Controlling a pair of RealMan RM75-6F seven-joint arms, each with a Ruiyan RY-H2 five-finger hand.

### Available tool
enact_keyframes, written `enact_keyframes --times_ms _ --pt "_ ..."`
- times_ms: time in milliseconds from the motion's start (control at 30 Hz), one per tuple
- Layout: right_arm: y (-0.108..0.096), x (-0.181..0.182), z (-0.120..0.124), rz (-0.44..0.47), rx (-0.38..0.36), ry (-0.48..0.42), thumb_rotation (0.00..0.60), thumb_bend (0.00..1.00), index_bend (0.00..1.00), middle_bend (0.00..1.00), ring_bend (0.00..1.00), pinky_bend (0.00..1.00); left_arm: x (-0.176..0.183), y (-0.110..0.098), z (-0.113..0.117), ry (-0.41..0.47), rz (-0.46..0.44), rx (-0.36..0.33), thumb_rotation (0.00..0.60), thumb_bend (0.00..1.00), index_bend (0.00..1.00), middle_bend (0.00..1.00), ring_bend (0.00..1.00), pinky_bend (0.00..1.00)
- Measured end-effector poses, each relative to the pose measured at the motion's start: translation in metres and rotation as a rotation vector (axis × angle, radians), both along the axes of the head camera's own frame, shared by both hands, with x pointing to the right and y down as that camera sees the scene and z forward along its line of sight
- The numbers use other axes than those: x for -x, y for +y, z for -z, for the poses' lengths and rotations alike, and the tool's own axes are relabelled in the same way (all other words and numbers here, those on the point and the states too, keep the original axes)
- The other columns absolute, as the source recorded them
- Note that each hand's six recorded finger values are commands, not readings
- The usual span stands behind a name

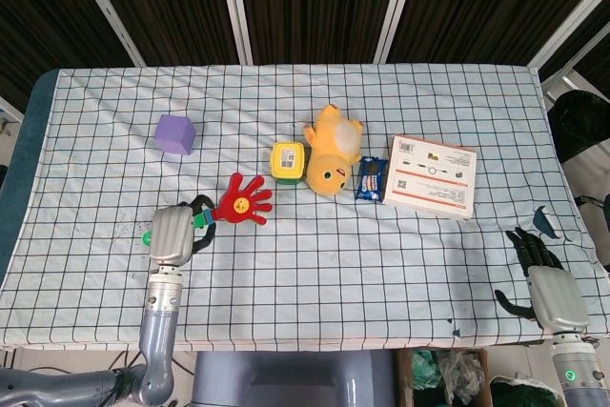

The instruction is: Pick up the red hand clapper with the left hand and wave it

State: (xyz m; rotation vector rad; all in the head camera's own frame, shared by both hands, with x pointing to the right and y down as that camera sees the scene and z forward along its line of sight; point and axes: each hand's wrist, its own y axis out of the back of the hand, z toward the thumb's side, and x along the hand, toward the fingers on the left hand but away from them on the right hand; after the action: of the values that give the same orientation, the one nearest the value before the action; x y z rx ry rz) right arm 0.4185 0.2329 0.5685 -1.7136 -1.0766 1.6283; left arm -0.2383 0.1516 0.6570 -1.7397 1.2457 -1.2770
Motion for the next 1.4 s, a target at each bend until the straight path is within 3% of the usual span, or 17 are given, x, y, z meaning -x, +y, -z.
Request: enact_keyframes --times_ms 400,633,800,900,1000,1100,1233,1400 --pt "-0.001 -0.001 0.000 0.002 -0.003 0.007 0.600 0.24 0.00 0.00 0.00 0.15 -0.003 0.011 0.039 0.204 -0.110 -0.063 0.600 0.51 0.71 0.69 0.60 0.69" --pt "-0.003 -0.002 -0.002 0.008 -0.008 0.023 0.600 0.24 0.00 0.00 0.00 0.15 0.006 0.018 0.079 0.429 -0.157 -0.101 0.600 0.51 0.71 0.69 0.60 0.69" --pt "-0.003 -0.001 -0.002 0.013 -0.008 0.026 0.600 0.24 0.00 0.00 0.00 0.15 0.019 0.018 0.087 0.419 -0.200 -0.131 0.600 0.51 0.72 0.70 0.60 0.69" --pt "-0.002 -0.002 -0.002 0.012 -0.008 0.025 0.600 0.24 0.00 0.00 0.00 0.15 0.027 0.015 0.083 0.365 -0.181 -0.140 0.600 0.51 0.72 0.70 0.61 0.70" --pt "-0.002 -0.002 -0.001 0.009 -0.007 0.022 0.600 0.24 0.00 0.00 0.00 0.15 0.035 0.012 0.079 0.258 -0.148 -0.140 0.600 0.51 0.72 0.71 0.61 0.72" --pt "-0.001 -0.001 -0.001 0.013 -0.005 0.021 0.600 0.24 0.00 0.00 0.00 0.15 0.046 0.008 0.074 0.088 -0.113 -0.127 0.600 0.51 0.73 0.71 0.61 0.75" --pt "-0.001 -0.001 -0.001 0.017 -0.003 0.024 0.600 0.24 0.00 0.00 0.00 0.15 0.057 0.004 0.071 -0.212 -0.076 -0.088 0.600 0.51 0.73 0.71 0.62 0.75" --pt "0.000 -0.002 -0.001 0.013 -0.002 0.030 0.600 0.24 0.00 0.00 0.00 0.15 0.059 0.004 0.072 -0.514 -0.094 -0.028 0.600 0.51 0.73 0.72 0.62 0.75"
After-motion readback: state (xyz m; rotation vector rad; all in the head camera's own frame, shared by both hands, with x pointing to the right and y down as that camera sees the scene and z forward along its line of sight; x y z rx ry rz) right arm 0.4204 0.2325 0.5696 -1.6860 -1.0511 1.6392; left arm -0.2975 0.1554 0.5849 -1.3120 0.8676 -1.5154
